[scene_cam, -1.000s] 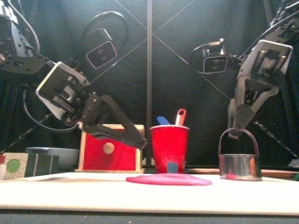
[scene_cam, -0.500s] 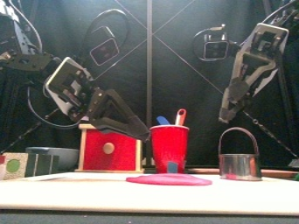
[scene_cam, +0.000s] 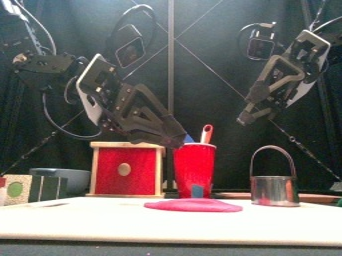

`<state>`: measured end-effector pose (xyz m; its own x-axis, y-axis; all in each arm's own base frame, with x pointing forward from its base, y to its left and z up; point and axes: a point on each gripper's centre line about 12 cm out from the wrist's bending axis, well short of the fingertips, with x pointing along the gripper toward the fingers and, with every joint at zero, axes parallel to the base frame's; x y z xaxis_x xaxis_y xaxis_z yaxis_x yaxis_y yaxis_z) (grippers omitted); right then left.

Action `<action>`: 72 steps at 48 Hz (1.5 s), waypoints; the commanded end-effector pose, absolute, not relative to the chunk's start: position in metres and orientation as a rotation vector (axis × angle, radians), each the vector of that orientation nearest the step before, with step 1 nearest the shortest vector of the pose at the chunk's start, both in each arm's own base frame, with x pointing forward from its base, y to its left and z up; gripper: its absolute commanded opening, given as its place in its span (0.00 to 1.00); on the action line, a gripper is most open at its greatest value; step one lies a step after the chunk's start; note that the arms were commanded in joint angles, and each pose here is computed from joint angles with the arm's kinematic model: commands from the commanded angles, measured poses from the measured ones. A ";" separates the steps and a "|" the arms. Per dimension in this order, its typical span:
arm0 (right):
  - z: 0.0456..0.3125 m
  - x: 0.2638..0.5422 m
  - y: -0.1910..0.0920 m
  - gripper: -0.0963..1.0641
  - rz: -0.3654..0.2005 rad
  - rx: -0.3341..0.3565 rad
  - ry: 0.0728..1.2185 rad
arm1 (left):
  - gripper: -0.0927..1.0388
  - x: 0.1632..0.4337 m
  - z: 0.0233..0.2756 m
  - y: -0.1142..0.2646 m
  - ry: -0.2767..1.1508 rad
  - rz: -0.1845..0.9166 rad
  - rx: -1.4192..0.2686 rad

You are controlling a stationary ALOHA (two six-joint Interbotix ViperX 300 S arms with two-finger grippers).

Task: Get the cutter from the drawer then cut the dough then place the extra dough in the bowl
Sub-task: Place the extra dough in the bowl

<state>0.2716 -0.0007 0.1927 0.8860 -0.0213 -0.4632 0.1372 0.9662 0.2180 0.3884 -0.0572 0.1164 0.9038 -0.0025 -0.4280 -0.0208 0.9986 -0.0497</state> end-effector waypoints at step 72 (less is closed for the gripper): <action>0.185 0.264 -0.001 0.89 -0.085 0.238 0.467 | 0.92 0.448 0.139 -0.051 1.136 0.062 -0.179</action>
